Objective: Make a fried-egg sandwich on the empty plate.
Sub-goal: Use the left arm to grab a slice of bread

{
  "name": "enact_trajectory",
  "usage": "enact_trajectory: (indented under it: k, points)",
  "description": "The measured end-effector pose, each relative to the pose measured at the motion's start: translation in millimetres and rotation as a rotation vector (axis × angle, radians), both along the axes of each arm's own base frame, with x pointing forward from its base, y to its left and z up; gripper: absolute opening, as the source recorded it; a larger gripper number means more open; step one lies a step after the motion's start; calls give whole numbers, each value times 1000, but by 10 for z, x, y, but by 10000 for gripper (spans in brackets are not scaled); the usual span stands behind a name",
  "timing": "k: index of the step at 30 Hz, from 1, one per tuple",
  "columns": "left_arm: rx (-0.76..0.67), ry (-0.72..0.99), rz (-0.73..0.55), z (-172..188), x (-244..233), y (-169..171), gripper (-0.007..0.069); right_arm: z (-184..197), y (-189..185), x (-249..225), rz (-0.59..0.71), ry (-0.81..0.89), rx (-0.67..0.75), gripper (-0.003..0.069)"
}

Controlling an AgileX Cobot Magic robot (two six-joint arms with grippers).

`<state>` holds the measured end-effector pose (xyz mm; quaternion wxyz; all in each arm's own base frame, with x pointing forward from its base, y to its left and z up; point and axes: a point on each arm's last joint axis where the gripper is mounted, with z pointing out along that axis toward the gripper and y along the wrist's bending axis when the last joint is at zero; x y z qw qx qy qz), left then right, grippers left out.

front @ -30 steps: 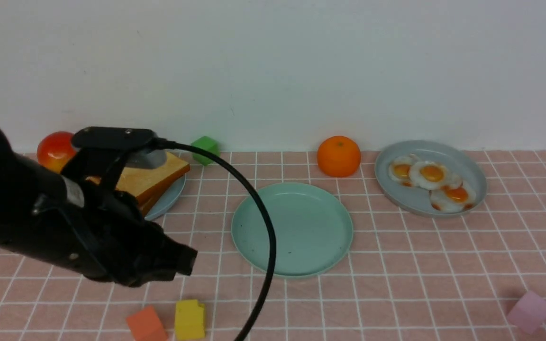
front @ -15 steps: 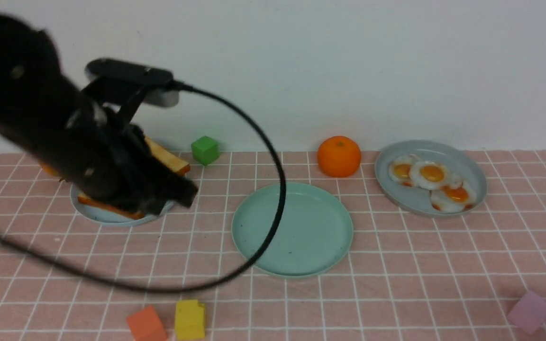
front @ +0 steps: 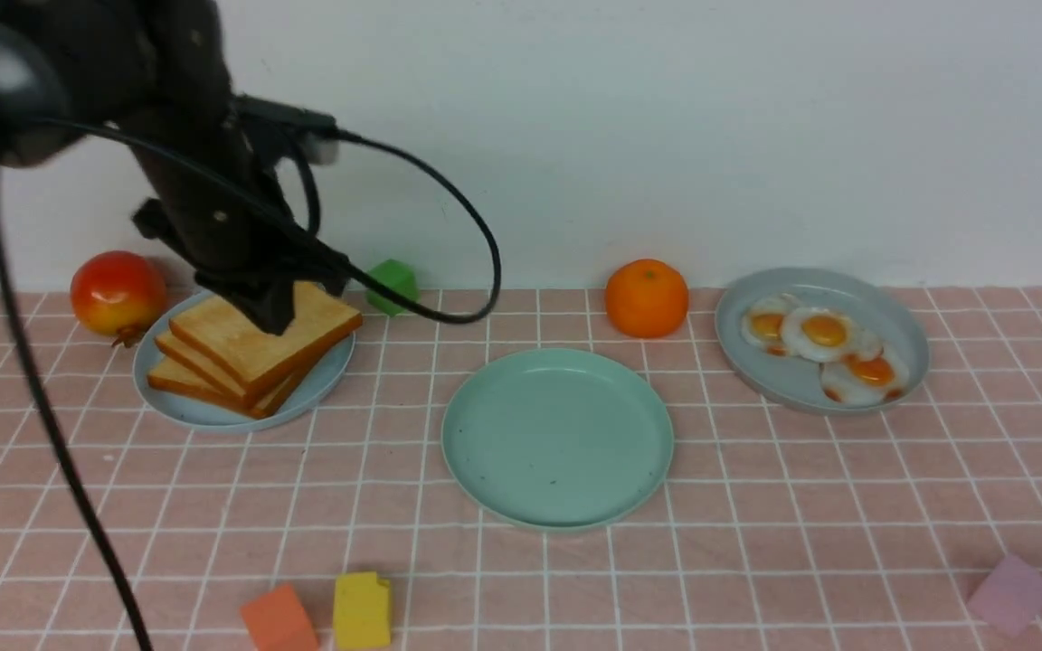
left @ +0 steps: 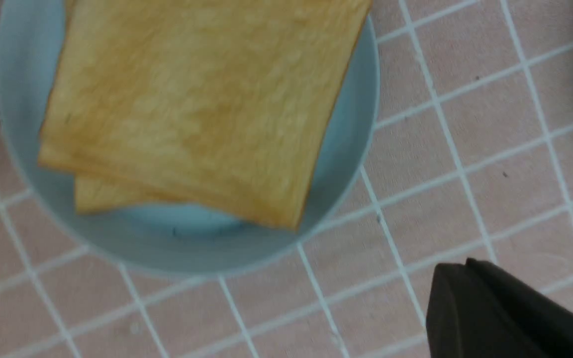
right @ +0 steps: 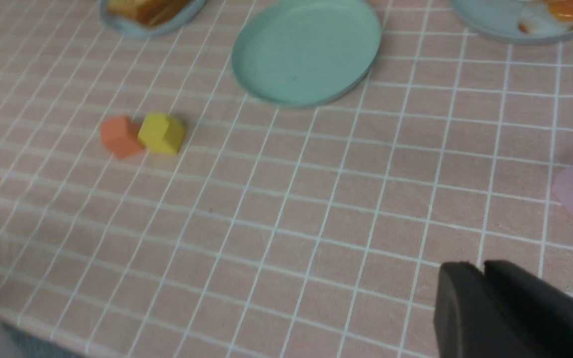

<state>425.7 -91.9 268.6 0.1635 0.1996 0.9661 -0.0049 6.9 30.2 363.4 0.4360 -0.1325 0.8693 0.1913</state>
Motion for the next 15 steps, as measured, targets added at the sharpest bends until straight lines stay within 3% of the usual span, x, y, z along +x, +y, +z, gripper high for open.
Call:
enact_trajectory:
  k: [3, 10, 15]
  points:
    - [38, -1, -59, -159, 86, -3, 132, 11, 7, -6, 30, 0, -2, 54]
    - [151, -77, -118, -331, 245, 53, 447, 5, 10, -12, 42, 12, -6, 56]
    - [158, -72, -127, -532, 326, 37, 491, 16, 8, -1, 36, -3, -2, 64]
